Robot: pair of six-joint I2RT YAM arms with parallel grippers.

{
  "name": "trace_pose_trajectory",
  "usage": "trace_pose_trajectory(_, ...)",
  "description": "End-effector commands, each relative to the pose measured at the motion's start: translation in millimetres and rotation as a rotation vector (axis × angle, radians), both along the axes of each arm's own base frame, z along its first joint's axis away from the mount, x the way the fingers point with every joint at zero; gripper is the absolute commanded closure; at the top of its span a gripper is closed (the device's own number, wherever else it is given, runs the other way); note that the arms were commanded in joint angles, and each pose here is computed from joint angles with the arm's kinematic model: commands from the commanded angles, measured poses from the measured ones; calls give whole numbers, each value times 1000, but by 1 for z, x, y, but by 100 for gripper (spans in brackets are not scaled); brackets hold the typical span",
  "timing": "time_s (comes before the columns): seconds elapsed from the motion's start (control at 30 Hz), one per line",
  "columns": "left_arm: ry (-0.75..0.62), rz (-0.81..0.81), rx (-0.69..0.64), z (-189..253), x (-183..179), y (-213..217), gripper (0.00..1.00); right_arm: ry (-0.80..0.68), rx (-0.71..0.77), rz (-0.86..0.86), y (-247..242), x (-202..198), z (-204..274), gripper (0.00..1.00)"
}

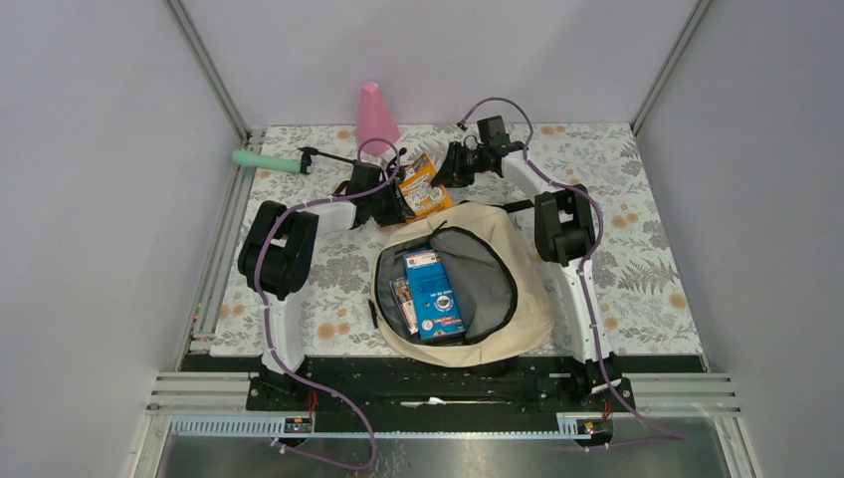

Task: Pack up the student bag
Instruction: Pick up the book from the center of the board.

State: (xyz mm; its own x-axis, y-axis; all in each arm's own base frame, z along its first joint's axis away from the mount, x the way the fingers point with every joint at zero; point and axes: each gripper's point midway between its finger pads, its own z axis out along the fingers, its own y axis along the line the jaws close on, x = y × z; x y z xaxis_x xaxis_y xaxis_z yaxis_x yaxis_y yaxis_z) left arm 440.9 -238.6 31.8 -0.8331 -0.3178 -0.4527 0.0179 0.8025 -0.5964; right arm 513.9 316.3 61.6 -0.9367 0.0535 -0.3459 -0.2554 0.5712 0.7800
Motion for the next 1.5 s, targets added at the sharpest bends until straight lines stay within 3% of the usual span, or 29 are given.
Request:
trace_pose_trajectory(0.0, -131, -76, -62, 25, 19, -25, 65, 73, 36, 161, 43, -50, 7, 73)
trace_pose_trajectory(0.1, -142, -72, -63, 29, 19, -24, 62, 25, -18, 128, 36, -47, 10, 91)
trace_pose_trajectory(0.17, -162, -70, -69, 39, 18, -24, 51, -30, -60, 72, 26, -39, 15, 100)
trace_pose_trajectory(0.23, -193, -67, -64, 54, 19, -21, 35, -115, -77, -19, 13, -24, 30, 100)
trace_pose_trajectory(0.3, -219, -64, -48, 68, 19, -18, 26, -187, -68, -120, -3, -12, 56, 100)
trace_pose_trajectory(0.47, -291, -52, -16, 103, 16, -8, 16, -291, -81, -289, -48, 8, 92, 100)
trace_pose_trajectory(0.83, -372, -38, 36, 146, -14, 15, 13, -452, -66, -388, -94, 27, 164, 100)
trace_pose_trajectory(1.1, -411, -16, 33, 185, -55, 34, 12, -600, -81, -406, -115, 22, 246, 100)
trace_pose_trajectory(1.27, -445, -1, -3, 213, -90, 45, 12, -680, -50, -403, -119, -1, 300, 100)
trace_pose_trajectory(1.47, -503, -32, -140, 242, -142, 42, 10, -696, 107, -349, -113, -71, 339, 100)
